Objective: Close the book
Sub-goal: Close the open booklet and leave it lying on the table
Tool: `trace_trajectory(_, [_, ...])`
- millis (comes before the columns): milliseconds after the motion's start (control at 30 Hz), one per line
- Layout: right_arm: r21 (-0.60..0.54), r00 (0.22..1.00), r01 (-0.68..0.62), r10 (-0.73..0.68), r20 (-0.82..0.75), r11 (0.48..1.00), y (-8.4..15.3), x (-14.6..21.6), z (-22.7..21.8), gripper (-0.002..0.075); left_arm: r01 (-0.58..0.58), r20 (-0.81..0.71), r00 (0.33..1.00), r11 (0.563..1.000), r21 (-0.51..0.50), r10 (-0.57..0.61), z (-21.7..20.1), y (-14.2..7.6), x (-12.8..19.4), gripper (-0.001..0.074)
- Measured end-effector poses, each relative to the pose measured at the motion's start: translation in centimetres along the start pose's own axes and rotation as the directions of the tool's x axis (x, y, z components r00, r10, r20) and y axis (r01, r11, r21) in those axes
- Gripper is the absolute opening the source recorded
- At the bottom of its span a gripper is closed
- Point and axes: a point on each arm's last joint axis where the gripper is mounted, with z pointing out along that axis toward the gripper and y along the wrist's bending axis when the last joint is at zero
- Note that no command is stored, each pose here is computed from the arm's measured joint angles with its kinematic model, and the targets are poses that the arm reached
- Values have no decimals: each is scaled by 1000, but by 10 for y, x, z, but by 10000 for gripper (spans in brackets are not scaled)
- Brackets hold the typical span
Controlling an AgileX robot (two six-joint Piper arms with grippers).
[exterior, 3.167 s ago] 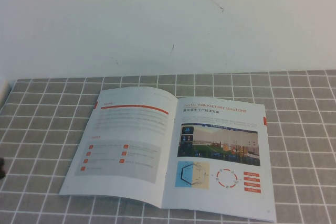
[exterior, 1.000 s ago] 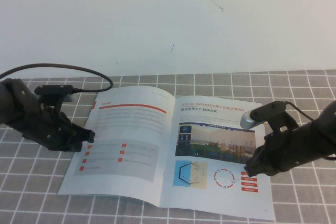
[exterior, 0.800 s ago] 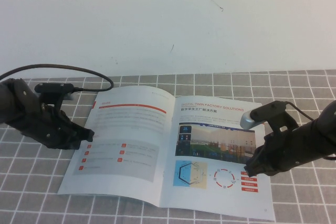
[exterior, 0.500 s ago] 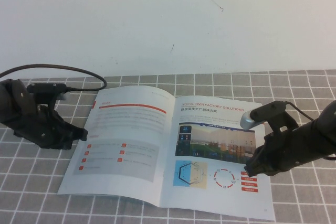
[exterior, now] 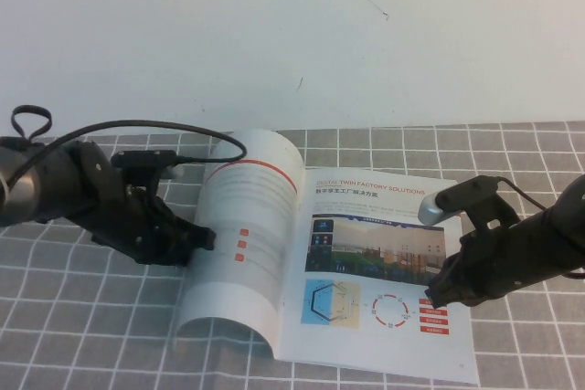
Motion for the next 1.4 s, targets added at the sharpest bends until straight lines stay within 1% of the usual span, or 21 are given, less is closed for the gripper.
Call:
trace_trajectory(133, [0, 1000, 0, 0, 0, 1000, 0, 0, 0, -3, -12, 9, 1000, 996, 93, 11, -2, -37, 3, -4])
trace_trajectory(300, [8, 1000, 0, 0, 5, 1000, -1, 0, 0, -3, -73, 130, 991, 968, 240, 42, -29, -84, -3, -4])
trace_trajectory(400, [21, 1000, 13, -14, 11, 1000, -3, -1, -3, -3, -132, 206, 976, 944, 303, 70, -47, -101, -6, -4])
trace_trajectory(467, [40, 999, 36, -37, 16, 999, -7, -1, -10, -3, -154, 232, 969, 935, 319, 80, -55, -106, -7, -4])
trace_trajectory(533, [76, 998, 40, -43, 49, 996, -16, -4, -27, -3, -190, 253, 961, 930, 314, 110, -65, -107, -7, -4])
trace_trajectory(600, [119, 993, 16, -29, 115, 993, -27, -9, -55, -3, -234, 276, 949, 929, 286, 154, -77, -105, -8, -4])
trace_trajectory(700, [166, 976, -23, -13, 218, 986, -35, -14, -99, -3, -290, 299, 930, 927, 238, 214, -99, -102, -7, -4])
trace_trajectory(767, [176, 966, -22, -25, 256, 984, -34, -15, -120, -3, -329, 319, 913, 922, 202, 256, -115, -101, -5, -4])
trace_trajectory(833, [183, 956, 20, -73, 284, 983, -27, -14, -142, -3, -370, 339, 891, 916, 155, 302, -132, -100, -2, -4])
trace_trajectory(933, [185, 943, 123, -173, 285, 975, -10, -10, -170, -3, -406, 376, 858, 911, 75, 351, -159, -96, 4, -4])
trace_trajectory(1067, [209, 927, 211, -263, 266, 955, 8, 1, -201, -3, -394, 414, 831, 919, -33, 371, -193, -84, 19, -4])
trace_trajectory(1200, [250, 932, 224, -282, 227, 942, 19, 15, -226, -3, -337, 451, 820, 934, -118, 353, -215, -64, 46, -4])
trace_trajectory(1300, [294, 940, 205, -272, 207, 934, 27, 29, -243, -3, -286, 505, 800, 946, -153, 323, -227, -51, 71, -4])
trace_trajectory(1400, [328, 939, 184, -265, 220, 926, 34, 41, -255, -3, -275, 550, 770, 946, -174, 325, -235, -44, 100, -4])
